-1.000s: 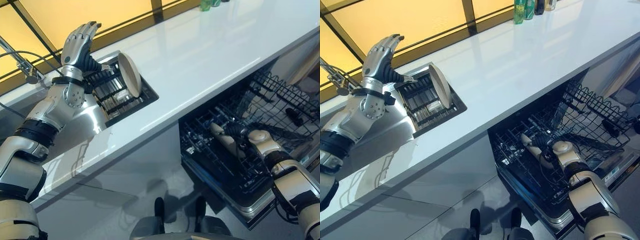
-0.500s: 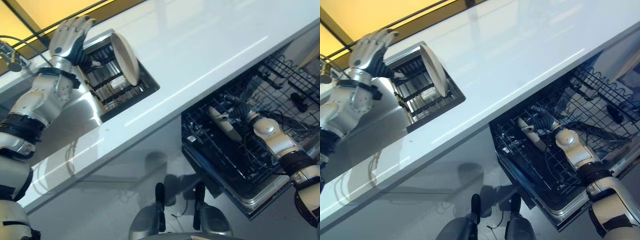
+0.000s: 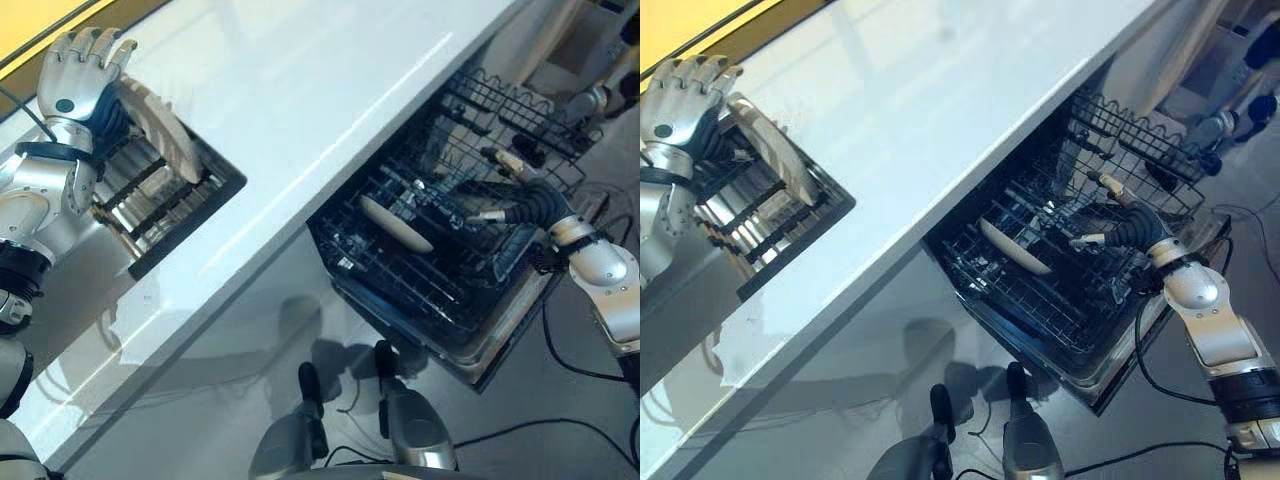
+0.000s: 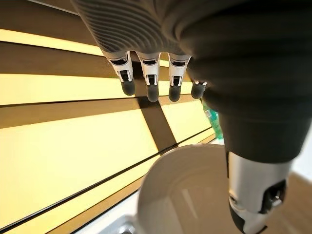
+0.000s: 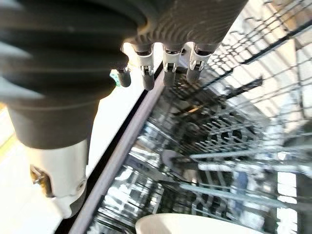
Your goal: Pick up plates and place into dishwasher.
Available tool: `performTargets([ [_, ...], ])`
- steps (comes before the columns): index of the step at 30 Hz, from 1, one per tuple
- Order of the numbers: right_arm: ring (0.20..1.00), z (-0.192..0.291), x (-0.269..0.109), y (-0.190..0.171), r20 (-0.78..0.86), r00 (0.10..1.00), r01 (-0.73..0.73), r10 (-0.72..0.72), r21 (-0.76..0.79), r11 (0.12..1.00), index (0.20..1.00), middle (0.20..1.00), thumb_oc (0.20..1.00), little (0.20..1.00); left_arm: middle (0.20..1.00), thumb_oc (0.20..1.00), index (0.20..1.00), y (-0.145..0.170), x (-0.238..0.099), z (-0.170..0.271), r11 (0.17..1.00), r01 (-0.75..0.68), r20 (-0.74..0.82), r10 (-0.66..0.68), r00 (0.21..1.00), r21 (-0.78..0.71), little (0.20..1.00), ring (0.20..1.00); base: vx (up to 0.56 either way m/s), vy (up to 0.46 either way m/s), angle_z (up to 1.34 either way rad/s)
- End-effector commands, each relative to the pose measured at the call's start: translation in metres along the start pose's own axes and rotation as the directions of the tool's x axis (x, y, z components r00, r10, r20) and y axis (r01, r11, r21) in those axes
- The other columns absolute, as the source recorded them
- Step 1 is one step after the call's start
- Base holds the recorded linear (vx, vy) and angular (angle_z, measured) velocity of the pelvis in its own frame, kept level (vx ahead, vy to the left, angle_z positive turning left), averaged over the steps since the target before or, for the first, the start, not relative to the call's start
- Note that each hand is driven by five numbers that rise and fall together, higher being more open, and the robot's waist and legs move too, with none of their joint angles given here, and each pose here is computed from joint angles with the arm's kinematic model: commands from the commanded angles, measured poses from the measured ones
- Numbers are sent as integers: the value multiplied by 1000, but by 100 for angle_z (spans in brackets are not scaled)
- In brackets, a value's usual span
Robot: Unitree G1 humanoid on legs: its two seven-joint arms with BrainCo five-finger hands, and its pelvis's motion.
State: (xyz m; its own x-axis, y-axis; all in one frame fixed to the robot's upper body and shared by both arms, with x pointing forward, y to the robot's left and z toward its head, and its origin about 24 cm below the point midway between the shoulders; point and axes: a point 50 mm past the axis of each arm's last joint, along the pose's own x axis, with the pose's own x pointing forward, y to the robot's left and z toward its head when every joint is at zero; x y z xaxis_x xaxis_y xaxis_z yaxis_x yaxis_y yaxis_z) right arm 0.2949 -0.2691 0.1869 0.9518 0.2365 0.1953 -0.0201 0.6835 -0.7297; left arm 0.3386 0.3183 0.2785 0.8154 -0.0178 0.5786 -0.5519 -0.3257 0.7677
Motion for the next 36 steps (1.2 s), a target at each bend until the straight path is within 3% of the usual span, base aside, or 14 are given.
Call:
performTargets([
  [1,1000,35,6,-21,157,987,40,-33,-36,999,1000,1000,1000,1000,1000,1000,1000,36,14,-34,986,-101,-82,112,990,136,1000,1000,33,55,-14],
  [7,1000,48,15,-28,195,978,71,-67,-16,997,1000,1000,1000,1000,1000,1000,1000,35,20,-31,982,-38,-68,52,996,186,1000,1000,14,44,-4],
  [16,1000,63,22,-37,259,955,140,-147,43,989,1000,1000,1000,1000,1000,1000,1000,10,16,-37,922,277,-117,-254,960,272,1000,1000,-16,25,-7],
  [20,1000,67,24,-38,264,950,158,-168,59,986,1000,1000,1000,1000,1000,1000,1000,4,17,-32,904,336,-108,-318,942,266,1000,1000,-62,-12,-1],
  [22,1000,66,25,-37,263,947,171,-183,69,983,1000,1000,1000,1000,282,282,282,2,18,-29,895,368,-104,-353,930,254,282,282,-58,-31,1],
  [23,1000,66,24,-36,265,946,173,-185,69,983,1000,1000,1000,1000,200,200,200,0,17,-28,893,375,-103,-361,927,247,200,200,-71,-42,1],
  [36,1000,70,16,-32,340,928,128,-154,99,987,1000,1000,1000,1000,200,200,200,14,20,-39,953,257,-78,-247,966,164,200,200,-37,-37,2],
])
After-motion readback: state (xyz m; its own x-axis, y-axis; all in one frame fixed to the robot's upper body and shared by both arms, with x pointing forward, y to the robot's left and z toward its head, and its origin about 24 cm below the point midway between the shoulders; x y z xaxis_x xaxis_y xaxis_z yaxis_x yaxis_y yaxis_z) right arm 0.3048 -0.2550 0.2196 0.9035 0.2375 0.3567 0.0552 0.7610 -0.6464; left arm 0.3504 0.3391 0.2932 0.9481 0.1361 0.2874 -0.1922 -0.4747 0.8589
